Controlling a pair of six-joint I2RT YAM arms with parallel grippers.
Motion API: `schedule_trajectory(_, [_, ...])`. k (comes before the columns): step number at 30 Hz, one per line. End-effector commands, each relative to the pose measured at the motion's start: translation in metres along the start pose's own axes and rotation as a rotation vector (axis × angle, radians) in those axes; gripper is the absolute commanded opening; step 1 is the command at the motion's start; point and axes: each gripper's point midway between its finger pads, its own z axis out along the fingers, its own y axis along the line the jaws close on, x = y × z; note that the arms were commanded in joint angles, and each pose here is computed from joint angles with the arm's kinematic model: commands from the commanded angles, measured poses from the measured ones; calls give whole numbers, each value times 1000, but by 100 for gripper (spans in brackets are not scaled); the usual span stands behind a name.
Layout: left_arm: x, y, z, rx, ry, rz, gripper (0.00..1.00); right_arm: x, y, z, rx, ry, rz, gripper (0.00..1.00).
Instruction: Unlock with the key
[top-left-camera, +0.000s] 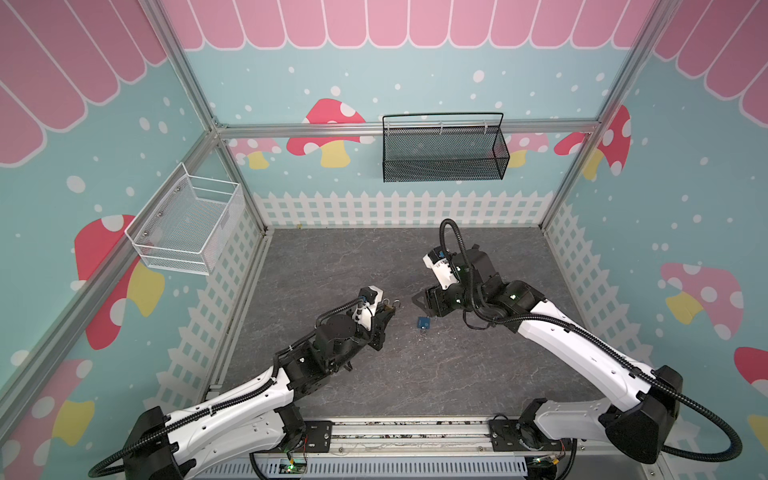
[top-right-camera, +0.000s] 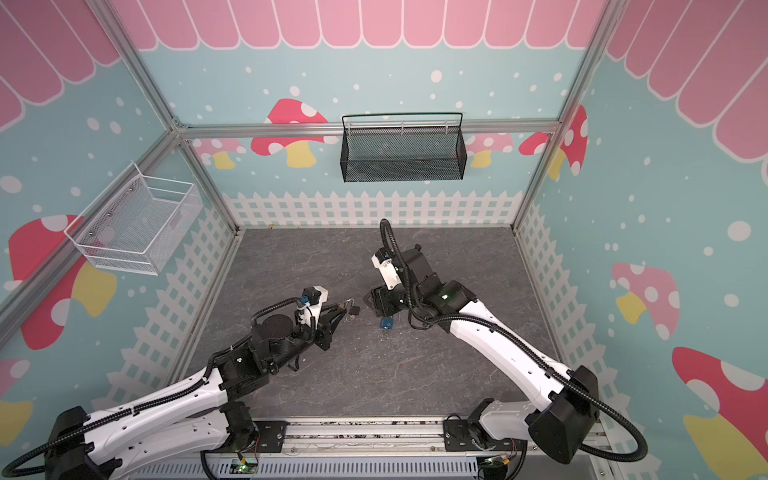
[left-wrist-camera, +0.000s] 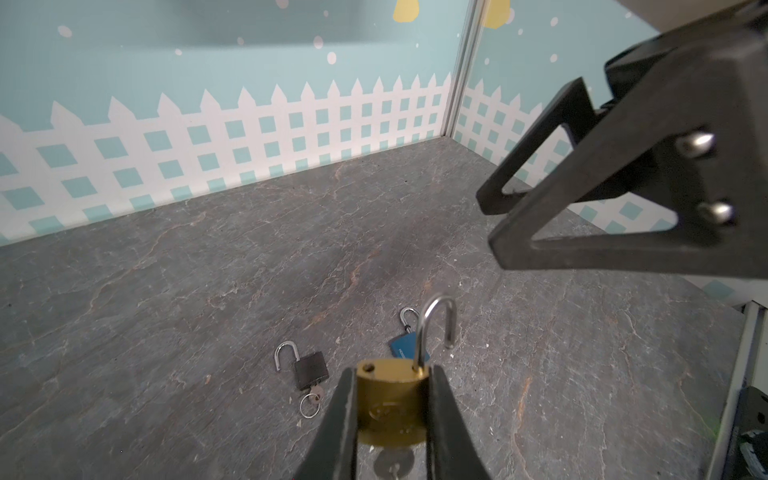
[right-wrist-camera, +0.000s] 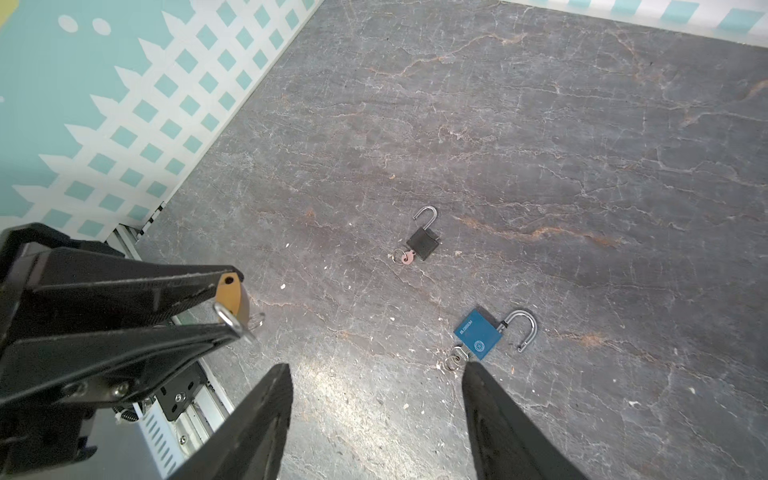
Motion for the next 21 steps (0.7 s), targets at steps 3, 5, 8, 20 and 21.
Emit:
schedule_trajectory(3, [31,19,-6,-136,180,-200,0,6,-11,-2,-7,-57,35,68])
schedule_trajectory(5, [54,26,-10,-198,287,-276,0,16,-23,2,19,-59,67,68])
schedule_trajectory(8, [88,29,-17,-255,427,-354,0,29,-36,9,19,-70,129,68])
schedule_trajectory(20, [158,42,-21,-449,672,-424,0,96,-29,40,-179,-73,191,68])
schedule_trajectory(21, [162,43,-20,-463,689,-414,0,102,-30,43,-186,-65,195,69])
